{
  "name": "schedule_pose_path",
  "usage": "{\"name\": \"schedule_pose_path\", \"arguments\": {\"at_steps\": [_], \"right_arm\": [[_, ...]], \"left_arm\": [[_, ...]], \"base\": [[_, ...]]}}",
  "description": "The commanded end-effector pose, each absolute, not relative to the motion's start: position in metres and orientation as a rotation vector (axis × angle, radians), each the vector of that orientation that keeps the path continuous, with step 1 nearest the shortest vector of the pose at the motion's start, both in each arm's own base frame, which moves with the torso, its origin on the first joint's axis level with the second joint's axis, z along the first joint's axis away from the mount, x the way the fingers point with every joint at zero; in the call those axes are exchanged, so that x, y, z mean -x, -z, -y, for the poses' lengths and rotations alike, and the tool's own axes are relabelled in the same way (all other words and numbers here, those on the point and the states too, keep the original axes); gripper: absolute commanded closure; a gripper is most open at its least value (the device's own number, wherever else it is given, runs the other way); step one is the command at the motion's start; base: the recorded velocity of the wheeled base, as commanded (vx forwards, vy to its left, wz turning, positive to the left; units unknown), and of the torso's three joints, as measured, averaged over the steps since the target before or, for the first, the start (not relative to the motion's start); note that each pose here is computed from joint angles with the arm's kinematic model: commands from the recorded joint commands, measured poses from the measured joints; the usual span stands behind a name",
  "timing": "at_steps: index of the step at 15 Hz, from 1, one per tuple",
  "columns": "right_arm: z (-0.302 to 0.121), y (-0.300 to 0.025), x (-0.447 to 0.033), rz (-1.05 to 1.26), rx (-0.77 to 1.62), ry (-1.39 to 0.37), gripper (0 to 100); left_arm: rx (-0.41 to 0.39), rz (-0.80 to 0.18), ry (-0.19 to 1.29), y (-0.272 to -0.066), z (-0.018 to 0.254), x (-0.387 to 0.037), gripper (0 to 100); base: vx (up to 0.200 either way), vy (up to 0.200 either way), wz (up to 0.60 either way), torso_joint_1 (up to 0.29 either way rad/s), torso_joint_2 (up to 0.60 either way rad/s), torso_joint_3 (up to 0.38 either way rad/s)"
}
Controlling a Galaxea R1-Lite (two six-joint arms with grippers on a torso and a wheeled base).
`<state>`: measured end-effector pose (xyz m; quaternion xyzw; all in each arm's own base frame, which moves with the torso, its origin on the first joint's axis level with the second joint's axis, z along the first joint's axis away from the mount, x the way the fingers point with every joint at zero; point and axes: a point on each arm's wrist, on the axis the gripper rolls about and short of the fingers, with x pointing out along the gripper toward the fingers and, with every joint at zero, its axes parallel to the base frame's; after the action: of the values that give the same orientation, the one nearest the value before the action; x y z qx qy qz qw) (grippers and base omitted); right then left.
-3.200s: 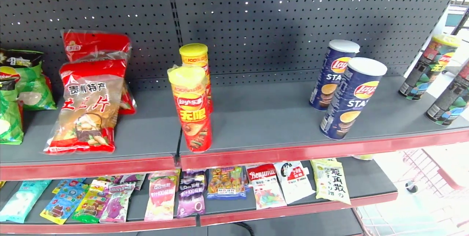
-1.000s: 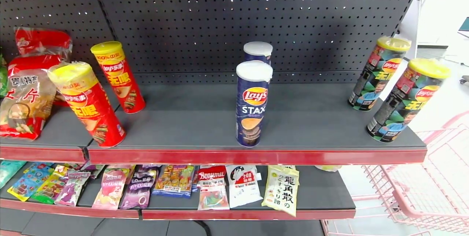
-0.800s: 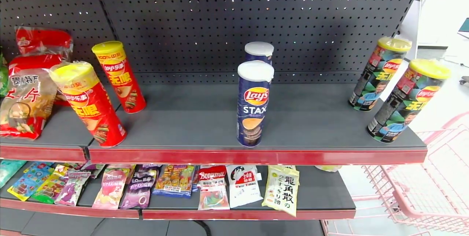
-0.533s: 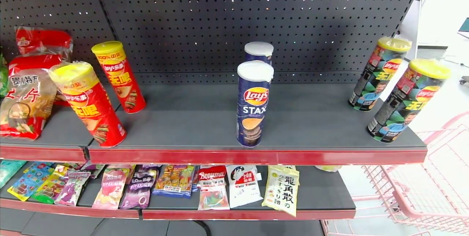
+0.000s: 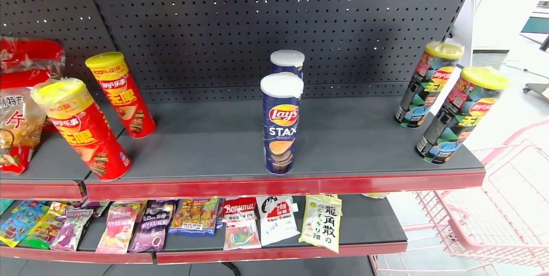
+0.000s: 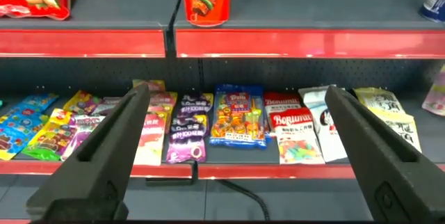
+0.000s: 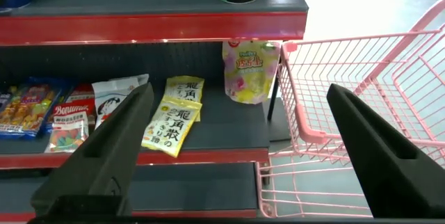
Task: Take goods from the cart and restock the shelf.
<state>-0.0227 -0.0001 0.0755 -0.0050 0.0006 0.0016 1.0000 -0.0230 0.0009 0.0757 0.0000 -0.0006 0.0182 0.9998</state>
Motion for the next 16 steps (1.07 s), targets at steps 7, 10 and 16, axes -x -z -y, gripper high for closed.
{"name": "schedule_pose_path", "arguments": {"at_steps": [7,10,16], "right_arm": [[0.0001,-0.0755,0.0227,-0.002,0.011,-0.003,0],[0.0001,-0.0755,0.0226,-0.003,0.012,-0.003,0],[0.0001,-0.0755,0.0226,-0.003,0.011,-0.003,0]], "left_arm": [[-0.002,0.0,-0.037,-0.0757,-0.0009,0.0229,0],[0.0,0.0,-0.037,-0.0757,-0.0009,0.0229,0],[-0.002,0.0,-0.035,-0.0757,-0.0009,0.0229,0]], "base": [[0.143,0.0,0.0,-0.002,0.0,0.005],[0.0,0.0,0.0,0.0,0.0,0.0],[-0.067,0.0,0.0,0.001,0.0,0.001]]}}
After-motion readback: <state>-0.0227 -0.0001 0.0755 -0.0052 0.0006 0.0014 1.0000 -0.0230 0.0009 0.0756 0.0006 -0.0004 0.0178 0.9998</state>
